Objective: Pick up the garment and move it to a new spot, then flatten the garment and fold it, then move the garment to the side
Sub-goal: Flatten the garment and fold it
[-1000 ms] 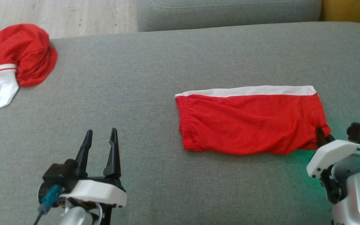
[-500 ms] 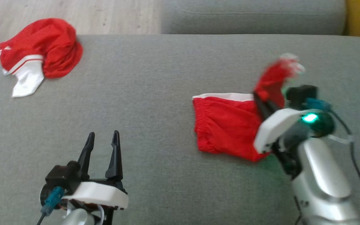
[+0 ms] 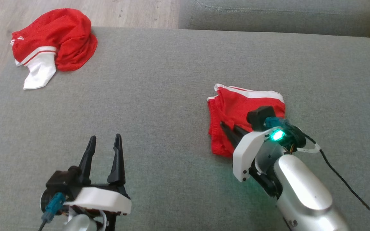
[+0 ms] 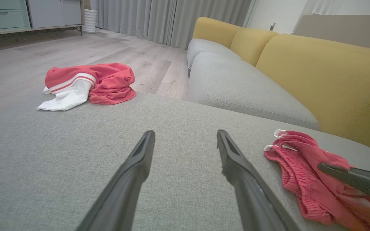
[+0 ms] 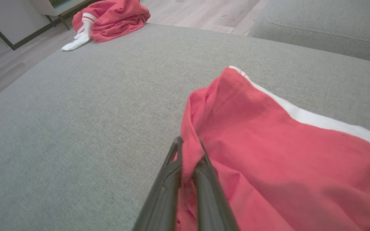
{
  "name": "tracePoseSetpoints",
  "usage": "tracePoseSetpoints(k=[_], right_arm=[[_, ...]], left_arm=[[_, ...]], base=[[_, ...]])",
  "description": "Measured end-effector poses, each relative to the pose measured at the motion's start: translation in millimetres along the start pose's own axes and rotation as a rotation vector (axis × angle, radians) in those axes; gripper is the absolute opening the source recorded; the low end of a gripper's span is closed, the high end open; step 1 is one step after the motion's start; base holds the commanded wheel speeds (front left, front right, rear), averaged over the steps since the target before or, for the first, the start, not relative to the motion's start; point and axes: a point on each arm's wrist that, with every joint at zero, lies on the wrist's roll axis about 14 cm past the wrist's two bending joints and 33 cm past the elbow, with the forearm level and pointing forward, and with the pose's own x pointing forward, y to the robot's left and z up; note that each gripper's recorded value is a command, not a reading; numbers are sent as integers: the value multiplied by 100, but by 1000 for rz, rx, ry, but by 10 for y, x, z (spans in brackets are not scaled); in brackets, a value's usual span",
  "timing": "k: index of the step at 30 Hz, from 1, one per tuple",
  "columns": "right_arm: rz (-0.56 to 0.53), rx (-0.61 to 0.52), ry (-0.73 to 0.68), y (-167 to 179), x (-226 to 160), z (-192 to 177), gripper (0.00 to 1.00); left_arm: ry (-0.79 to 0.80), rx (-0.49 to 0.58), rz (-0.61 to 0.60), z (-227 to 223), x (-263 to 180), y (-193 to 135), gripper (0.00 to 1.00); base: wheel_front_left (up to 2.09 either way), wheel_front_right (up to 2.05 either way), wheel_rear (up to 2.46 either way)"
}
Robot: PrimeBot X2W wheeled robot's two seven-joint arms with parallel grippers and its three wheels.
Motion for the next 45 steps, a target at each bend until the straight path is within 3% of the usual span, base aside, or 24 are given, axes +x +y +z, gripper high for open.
tracePoseSetpoints(k=[2,3,4,5,15,22,26,27,29,30,38,45], right_arm=[[1,-5,10,6,-4,-37,0],[2,-9,14,10,-8,-53,11],[3,-12,10,17,-11,-54,41],[6,-16,5,29,-15,-52,100],[17,7,-131,90,-133,159,100],[-109,18,-237,-309,-280,360,100],[-193,-22,-216,-569,-303,304,100],[-210,-37,-199,-616,-297,260,52],[-225,-54,-159,-667,-270,166,13],[-225,-54,-159,-667,-270,166,1],[-159,-88,-44,-467,-108,-178,0],[-1,-135,26,80,-40,-443,0]], left_arm=[[0,0,-3,-3,10,-8,100],[0,1,-4,-5,16,-13,100],[-1,1,-7,-6,21,-20,100],[0,2,-9,-9,26,-28,100],[10,-4,-52,-47,61,-179,100],[40,-11,-84,-138,57,-306,100],[44,-14,-87,-152,70,-306,100],[46,-15,-84,-157,70,-297,100],[50,-15,-76,-171,68,-272,100],[50,-15,-76,-171,68,-272,100],[58,-14,-42,-200,40,-165,100],[50,-13,-36,-176,24,-148,100]], base=[[0,0,0],[0,0,0],[0,0,0],[0,0,0],[0,0,0],[0,0,0],[0,0,0],[0,0,0],[0,0,0],[0,0,0],[0,0,0],[0,0,0]])
